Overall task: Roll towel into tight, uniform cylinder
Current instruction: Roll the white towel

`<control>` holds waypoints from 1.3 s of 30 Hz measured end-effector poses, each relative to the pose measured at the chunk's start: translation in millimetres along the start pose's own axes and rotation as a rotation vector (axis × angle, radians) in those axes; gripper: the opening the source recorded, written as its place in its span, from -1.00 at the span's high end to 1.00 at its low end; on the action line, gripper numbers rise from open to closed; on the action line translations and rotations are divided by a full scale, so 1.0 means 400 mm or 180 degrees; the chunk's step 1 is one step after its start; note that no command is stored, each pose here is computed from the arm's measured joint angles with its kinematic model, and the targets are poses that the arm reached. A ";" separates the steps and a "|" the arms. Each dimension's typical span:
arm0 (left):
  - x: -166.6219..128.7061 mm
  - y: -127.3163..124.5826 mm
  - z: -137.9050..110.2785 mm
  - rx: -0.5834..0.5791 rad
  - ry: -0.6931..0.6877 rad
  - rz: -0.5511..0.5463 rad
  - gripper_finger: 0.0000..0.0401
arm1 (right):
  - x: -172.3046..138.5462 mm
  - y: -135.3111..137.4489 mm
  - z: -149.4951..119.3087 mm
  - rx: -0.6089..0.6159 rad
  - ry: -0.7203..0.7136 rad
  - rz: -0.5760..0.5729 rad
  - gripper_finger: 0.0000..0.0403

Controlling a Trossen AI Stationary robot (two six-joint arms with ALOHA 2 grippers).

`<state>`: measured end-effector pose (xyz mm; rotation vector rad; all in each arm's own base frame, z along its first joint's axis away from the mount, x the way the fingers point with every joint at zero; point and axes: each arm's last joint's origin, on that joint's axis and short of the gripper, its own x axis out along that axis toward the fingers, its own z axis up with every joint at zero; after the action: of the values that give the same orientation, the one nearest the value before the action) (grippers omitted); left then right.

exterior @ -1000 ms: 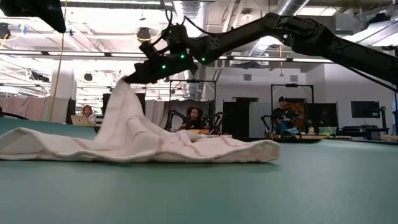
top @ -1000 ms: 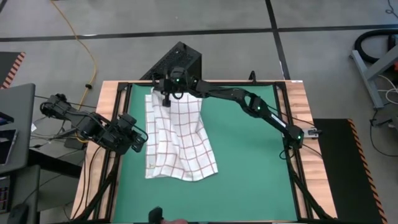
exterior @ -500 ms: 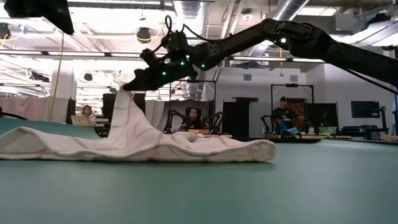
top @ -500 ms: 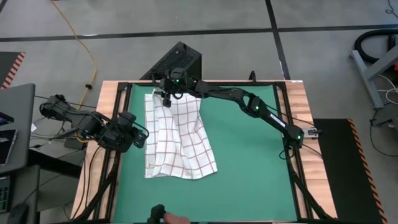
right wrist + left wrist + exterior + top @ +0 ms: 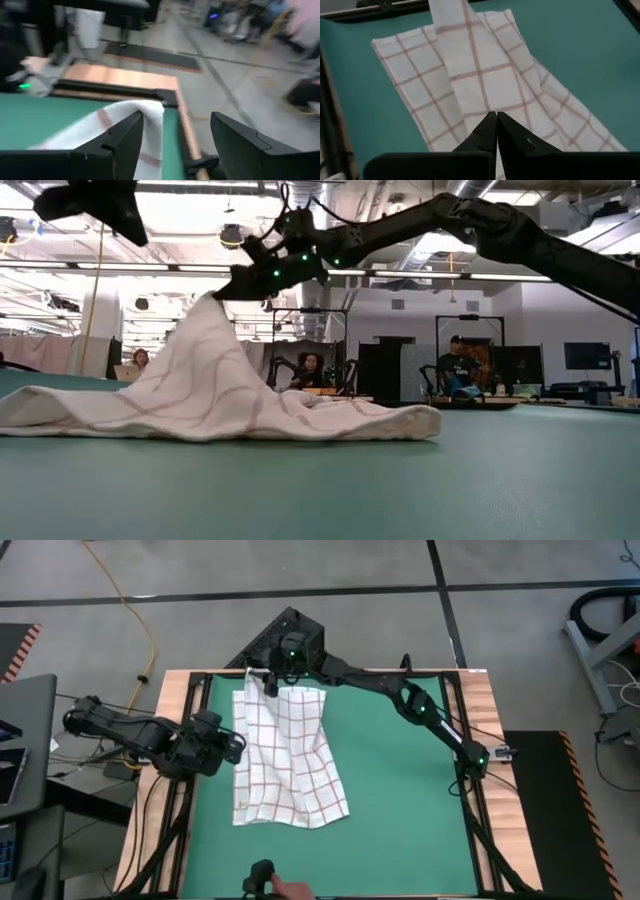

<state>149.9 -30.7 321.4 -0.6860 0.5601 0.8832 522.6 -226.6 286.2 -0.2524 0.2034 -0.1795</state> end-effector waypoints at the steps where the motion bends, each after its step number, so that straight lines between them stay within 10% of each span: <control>1: 0.010 -0.001 0.001 -0.0032 -0.0024 0.0005 1.00 | -0.006 -0.009 -0.001 0.0025 0.0011 0.0081 -0.27; 13: 0.091 -0.005 -0.003 -0.0302 -0.0101 0.0003 1.00 | -0.016 -0.009 -0.058 0.0433 0.0513 0.0671 -0.25; 22: 0.123 0.007 0.032 -0.0446 -0.0665 0.0423 1.00 | -0.041 -0.006 -0.053 0.0013 0.0892 0.0538 -0.23; 31: 0.255 0.042 0.212 -0.0353 -0.0635 0.0186 1.00 | -0.269 -0.214 0.069 0.0213 0.1109 0.0057 -0.23; 39: 0.458 0.234 0.327 -0.0530 0.0090 0.0152 1.00 | -0.497 -0.340 0.135 0.0488 0.1304 -0.0226 -0.23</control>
<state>187.6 200.0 252.5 -0.8399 0.5338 0.9737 322.7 -303.8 408.4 -0.0676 0.5850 -0.3156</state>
